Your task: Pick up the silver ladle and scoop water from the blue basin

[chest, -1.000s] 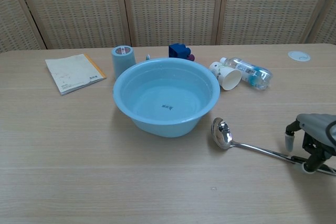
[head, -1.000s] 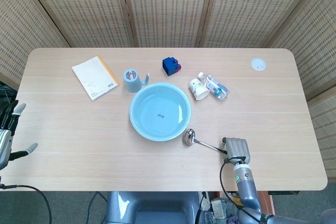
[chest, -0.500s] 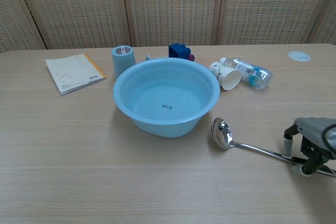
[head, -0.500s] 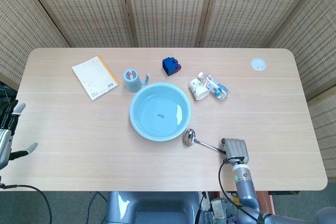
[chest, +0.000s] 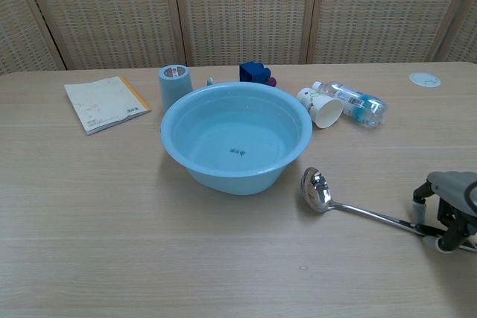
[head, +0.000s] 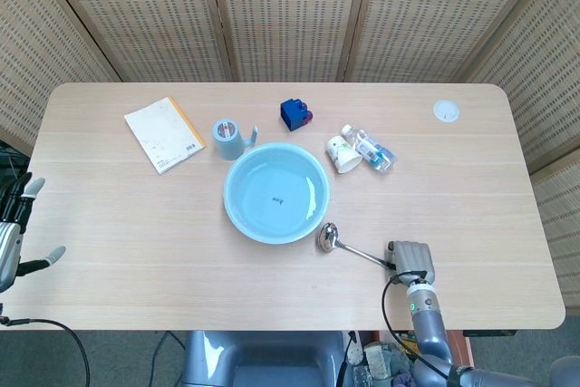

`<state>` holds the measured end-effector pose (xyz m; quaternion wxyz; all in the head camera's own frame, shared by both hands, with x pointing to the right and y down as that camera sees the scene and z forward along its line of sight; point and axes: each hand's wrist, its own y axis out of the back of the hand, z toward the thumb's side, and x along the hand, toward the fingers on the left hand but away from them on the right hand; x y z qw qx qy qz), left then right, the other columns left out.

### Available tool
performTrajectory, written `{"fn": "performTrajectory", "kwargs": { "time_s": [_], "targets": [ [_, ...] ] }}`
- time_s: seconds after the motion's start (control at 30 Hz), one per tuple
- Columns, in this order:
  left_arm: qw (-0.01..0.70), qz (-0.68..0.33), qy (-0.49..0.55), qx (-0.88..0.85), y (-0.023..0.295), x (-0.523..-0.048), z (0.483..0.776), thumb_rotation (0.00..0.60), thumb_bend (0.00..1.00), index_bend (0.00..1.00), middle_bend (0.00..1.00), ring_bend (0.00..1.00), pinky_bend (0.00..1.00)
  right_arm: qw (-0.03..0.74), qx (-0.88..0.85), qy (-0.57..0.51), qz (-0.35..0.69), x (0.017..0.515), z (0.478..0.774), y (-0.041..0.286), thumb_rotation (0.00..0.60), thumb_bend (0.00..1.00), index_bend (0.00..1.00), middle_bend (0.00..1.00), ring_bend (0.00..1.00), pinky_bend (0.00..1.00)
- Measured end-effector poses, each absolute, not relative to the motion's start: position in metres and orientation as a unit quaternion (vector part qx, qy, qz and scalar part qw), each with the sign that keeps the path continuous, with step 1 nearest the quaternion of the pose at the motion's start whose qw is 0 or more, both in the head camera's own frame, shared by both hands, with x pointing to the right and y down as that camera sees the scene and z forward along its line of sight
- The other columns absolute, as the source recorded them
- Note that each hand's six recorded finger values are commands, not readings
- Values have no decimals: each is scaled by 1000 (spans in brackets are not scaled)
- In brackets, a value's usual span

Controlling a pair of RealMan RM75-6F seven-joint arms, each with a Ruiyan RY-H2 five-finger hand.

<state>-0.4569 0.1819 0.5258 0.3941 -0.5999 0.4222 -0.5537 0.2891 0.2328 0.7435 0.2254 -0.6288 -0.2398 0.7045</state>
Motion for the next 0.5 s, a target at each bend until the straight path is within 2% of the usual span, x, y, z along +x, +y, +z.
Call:
{"fn": "performTrajectory", "kwargs": {
  "time_s": [0.2,0.37,0.5],
  "targets": [
    [394,-554,422,-600,182,-457,526,600,0,0,0,0,0,223,-627,-233,709,293,746,235,600,436,581,957,991,1000],
    [394,-555,422,-599,182,-457,526,600,0,0,0,0,0,225,-626,-229,711,295,747,235,600,665,653,958,991,1000],
    [393,-555,421,-600,181,-457,527,600,0,0,0,0,0,233,-633,-233,701,295,745,233,600,783,682,958,991,1000]
  ]
}}
